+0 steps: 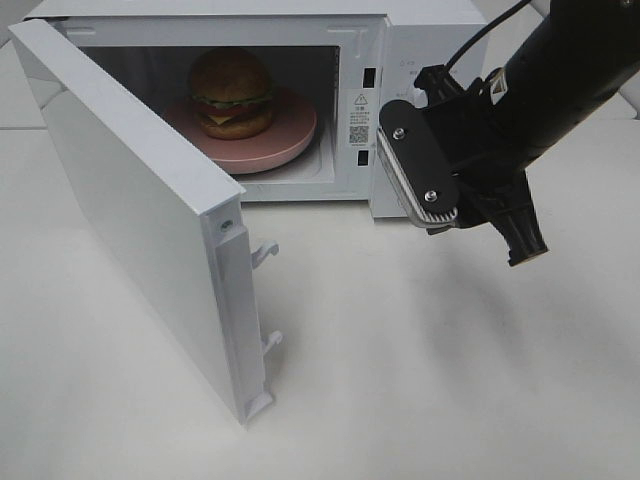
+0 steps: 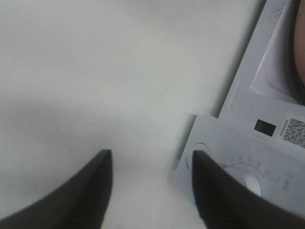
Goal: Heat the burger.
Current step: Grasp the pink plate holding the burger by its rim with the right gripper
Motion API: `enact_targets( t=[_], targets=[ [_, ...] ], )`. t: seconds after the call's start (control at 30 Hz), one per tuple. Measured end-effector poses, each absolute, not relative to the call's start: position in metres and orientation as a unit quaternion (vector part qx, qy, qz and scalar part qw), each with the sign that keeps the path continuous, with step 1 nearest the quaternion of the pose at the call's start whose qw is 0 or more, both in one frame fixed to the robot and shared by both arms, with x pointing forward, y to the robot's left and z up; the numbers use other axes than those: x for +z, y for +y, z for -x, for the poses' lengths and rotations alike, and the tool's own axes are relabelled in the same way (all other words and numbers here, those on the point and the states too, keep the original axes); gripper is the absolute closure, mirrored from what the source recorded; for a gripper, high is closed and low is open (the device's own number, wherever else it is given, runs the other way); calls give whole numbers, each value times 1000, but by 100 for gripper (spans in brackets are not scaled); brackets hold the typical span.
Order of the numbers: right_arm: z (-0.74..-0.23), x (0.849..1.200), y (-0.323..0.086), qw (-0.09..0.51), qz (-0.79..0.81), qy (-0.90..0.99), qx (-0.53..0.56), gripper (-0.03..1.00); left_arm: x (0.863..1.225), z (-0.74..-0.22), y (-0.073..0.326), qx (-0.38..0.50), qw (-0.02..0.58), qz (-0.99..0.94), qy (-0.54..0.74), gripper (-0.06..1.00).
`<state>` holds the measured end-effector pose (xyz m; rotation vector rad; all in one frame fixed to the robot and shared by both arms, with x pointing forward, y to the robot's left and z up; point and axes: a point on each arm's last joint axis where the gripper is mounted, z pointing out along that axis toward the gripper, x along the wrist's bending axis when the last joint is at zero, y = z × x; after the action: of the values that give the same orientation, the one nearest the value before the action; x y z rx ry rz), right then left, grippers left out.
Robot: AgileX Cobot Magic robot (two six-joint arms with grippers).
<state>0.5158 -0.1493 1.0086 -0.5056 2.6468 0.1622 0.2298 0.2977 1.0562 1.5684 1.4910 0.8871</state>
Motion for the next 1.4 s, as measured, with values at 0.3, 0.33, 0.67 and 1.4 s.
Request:
enact_targets(
  t=[0.3,0.33,0.67,1.4],
  targets=[
    [-522,1010,-138,236,156,956,80,2,1056,-230,298,349,391,-617,587,-5],
    [-523,1010,-135,238,159,955,82,1,1056,-230,298,349,391,-617,587,-5],
    [-543,1009,-105,257,177,945,96,2,1056,-230,298,349,391,-617,587,-5],
    [-580,993,-52,285,183,933,124,5,1056,-230,298,349,391,-617,587,-5]
  ],
)
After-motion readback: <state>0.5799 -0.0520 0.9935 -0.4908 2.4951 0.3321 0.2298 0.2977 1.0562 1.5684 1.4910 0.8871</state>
